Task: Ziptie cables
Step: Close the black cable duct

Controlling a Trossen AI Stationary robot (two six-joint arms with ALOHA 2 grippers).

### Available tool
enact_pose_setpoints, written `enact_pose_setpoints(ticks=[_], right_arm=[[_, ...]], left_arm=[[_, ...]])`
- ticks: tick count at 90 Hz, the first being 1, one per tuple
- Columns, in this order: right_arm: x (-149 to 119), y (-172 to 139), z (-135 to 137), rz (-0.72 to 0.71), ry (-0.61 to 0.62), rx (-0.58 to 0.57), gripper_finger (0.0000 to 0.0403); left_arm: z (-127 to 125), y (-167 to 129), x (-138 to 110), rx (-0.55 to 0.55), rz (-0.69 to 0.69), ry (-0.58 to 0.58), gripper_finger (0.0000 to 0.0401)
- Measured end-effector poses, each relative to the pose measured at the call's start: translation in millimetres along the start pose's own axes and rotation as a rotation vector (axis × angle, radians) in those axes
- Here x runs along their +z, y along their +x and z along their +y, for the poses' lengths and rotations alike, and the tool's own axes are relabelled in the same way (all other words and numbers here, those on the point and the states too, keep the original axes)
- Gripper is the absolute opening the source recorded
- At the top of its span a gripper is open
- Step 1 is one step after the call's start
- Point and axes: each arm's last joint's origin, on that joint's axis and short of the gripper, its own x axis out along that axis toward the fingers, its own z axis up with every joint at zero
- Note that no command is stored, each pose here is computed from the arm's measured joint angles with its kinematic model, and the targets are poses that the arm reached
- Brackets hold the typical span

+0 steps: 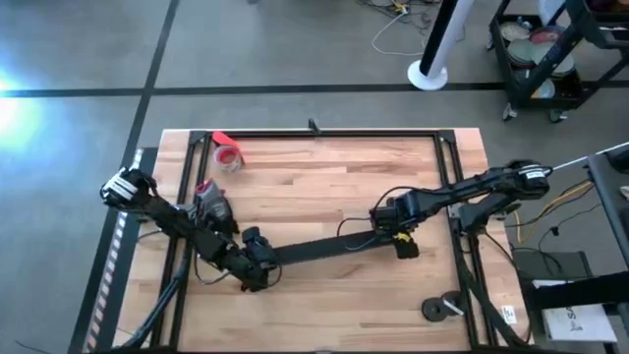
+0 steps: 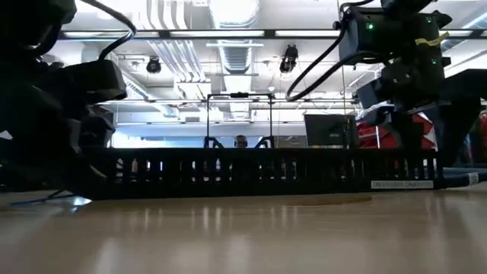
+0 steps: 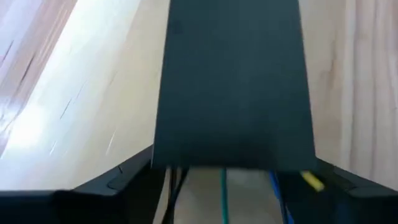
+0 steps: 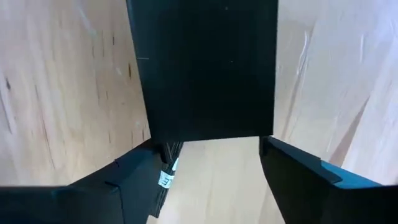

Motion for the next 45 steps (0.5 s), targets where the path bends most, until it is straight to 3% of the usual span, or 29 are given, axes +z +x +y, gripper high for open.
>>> enact_pose_setpoints(ticks=[10,28,38,45], right_arm=[[-2,-1,0,0.01,0.019,0.003,0.0277],[-8,-13,1,-0.05,0.023,0.004,0.03],[-13,-26,1,-0.117,0.028,-0.016,0.0304],[-17,-34,2,-0.163,0.03,-0.025,0.0304]], left_arm=[[8,-15,1,0.004,0.015,-0.028,0.028],[18,-56,19,0.016,0.031,-0.207,0.0274],[16,-74,38,0.02,-0.1,-0.249,0.0262],[12,-80,52,0.031,-0.231,-0.216,0.0255]])
